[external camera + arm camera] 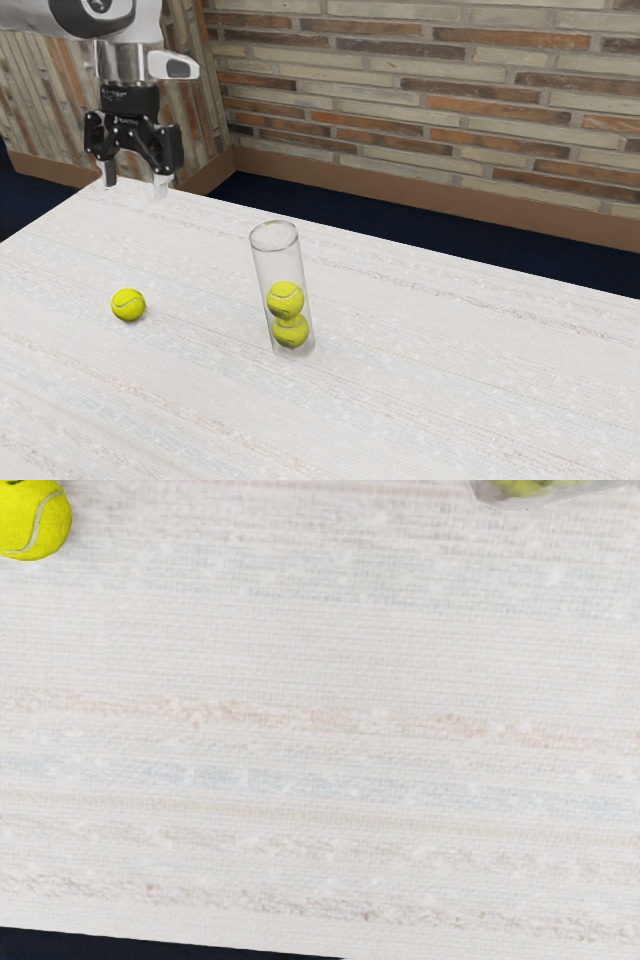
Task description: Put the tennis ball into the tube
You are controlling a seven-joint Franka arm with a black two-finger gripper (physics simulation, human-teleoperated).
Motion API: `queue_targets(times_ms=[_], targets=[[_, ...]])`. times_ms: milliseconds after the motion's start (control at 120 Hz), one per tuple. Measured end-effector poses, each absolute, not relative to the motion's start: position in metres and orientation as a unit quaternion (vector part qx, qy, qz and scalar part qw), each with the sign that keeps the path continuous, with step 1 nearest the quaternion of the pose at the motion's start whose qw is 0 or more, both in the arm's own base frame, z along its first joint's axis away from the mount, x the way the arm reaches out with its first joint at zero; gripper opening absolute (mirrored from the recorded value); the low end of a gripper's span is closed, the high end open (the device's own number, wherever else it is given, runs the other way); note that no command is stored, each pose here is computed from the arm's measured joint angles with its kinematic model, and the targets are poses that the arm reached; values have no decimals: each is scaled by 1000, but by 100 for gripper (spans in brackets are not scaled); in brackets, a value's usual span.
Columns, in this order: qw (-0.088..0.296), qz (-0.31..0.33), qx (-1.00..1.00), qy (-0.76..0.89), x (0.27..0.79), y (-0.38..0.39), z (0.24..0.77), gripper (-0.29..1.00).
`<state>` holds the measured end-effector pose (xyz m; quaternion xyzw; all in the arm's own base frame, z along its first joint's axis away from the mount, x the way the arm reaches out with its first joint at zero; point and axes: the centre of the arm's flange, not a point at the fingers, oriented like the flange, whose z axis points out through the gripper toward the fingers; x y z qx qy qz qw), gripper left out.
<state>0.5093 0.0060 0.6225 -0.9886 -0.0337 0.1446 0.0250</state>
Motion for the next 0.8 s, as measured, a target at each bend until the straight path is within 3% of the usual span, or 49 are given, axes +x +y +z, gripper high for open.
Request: queue_targets(times_ms=[233,333,533,800], targets=[[25,37,-998,-49,544,8,626,70],[31,25,-998,-55,500,7,624,70],[48,53,-992,-105,446,51,543,70],[43,37,-985,-163,474,142,402,70]])
